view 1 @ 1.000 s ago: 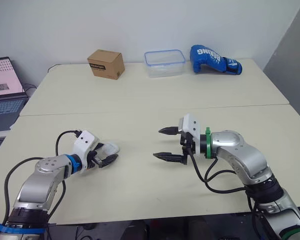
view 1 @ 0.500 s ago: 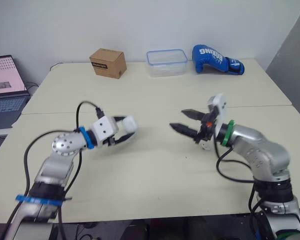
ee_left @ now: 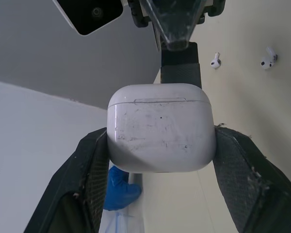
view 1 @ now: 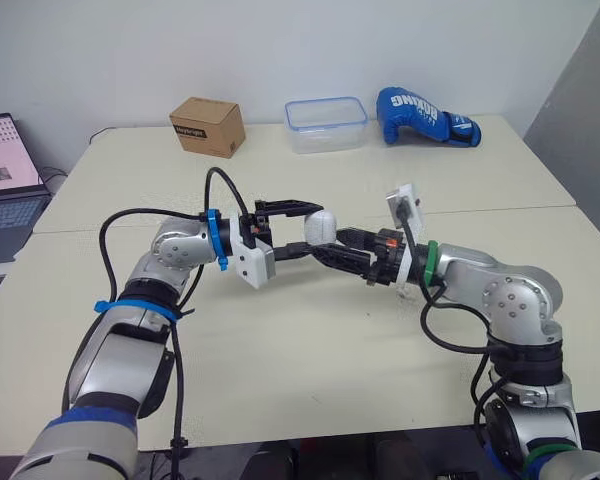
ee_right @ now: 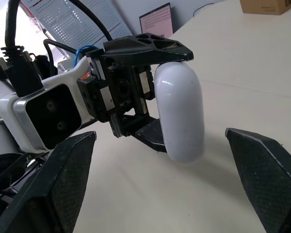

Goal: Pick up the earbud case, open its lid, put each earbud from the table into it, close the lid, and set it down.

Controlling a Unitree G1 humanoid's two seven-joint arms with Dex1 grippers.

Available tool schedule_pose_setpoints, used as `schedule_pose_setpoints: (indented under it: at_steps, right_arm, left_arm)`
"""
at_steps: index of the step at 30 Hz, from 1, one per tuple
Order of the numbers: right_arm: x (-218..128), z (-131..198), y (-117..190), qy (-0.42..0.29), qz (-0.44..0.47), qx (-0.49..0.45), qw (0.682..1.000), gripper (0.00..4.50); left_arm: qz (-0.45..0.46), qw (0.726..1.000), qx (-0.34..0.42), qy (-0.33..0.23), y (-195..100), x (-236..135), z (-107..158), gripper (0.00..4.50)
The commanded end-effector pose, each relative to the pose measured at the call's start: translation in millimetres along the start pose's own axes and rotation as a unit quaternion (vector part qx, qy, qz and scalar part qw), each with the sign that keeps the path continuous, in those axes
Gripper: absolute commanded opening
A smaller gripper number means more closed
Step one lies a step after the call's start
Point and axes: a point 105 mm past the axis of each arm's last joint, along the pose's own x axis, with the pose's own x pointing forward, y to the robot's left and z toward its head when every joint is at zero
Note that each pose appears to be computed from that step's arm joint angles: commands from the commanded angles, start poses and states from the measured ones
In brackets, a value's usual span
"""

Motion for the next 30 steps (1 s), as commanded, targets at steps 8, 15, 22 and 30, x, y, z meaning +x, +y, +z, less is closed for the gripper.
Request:
schedule_pose_setpoints:
  at_steps: [8,15,22,30]
  right_arm:
    - [8.0,8.8,-6.6,-0.017,-0.020,-0.024,0.999,4.50]
    - [11.0,9.1,-11.1,-0.020,-0.028,-0.022,0.999,3.22]
    - [13.9,12.1,-10.9,-0.025,-0.024,-0.026,0.999,0.84]
    - [2.7,12.9,-35.1,-0.040,-0.080,-0.007,0.996,0.84]
  left_arm:
    - [0.021,0.999,0.016,-0.021,11.2,6.7,4.5,2.75]
    - [0.025,0.999,0.017,-0.025,12.3,9.1,5.7,2.75]
    - [0.030,0.999,0.016,-0.034,9.9,11.5,9.3,2.75]
    - [0.018,0.999,-0.008,-0.028,7.4,9.1,6.9,4.02]
